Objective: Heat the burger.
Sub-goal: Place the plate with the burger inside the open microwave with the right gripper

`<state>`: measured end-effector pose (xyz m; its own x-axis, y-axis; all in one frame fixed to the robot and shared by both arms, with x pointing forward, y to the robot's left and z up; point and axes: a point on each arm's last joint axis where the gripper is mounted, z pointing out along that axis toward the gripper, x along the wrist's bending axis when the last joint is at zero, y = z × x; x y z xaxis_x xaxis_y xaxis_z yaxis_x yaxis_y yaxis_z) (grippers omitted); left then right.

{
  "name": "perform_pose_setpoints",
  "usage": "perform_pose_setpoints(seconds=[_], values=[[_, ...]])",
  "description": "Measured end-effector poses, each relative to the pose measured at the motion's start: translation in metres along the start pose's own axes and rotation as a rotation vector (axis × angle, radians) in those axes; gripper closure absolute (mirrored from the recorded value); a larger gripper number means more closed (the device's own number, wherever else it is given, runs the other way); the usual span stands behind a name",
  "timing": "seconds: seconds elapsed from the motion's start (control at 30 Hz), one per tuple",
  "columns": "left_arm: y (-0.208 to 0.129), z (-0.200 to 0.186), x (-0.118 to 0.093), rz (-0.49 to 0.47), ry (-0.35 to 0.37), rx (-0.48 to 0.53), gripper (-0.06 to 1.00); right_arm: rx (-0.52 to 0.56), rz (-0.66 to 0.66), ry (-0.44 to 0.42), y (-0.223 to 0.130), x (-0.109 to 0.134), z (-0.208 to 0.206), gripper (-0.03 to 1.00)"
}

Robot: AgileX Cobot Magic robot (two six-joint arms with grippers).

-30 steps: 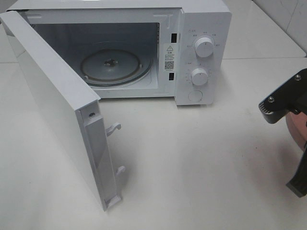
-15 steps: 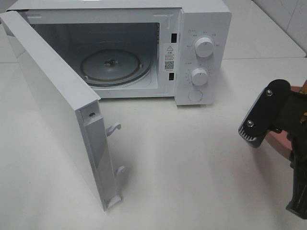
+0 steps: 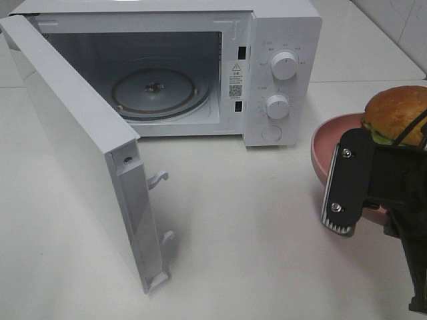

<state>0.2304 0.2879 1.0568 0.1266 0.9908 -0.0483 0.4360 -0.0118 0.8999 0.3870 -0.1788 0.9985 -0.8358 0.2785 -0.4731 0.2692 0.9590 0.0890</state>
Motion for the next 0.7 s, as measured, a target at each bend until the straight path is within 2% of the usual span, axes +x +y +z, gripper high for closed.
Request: perform_pose_setpoints(seconds=[0.47, 0.53, 0.63, 0.7], values=[[0.0, 0.0, 0.0, 0.0, 0.0, 0.0, -0.03, -0.115, -0.189, -0.021, 0.01, -0.001, 0.0, 0.92], [0.0, 0.0, 0.0, 0.0, 0.0, 0.0, -0.03, -0.148, -0.263, -0.034, 0.013, -0.001, -0.001, 0.91], [0.0, 0.0, 0.0, 0.0, 0.0, 0.0, -0.03, -0.153, -0.281, -0.036, 0.014, -0.001, -0.001, 0.91], [0.0, 0.0, 0.0, 0.0, 0.0, 0.0, -0.03, -0.168, -0.34, -0.045, 0.015, -0.001, -0.001, 0.91]])
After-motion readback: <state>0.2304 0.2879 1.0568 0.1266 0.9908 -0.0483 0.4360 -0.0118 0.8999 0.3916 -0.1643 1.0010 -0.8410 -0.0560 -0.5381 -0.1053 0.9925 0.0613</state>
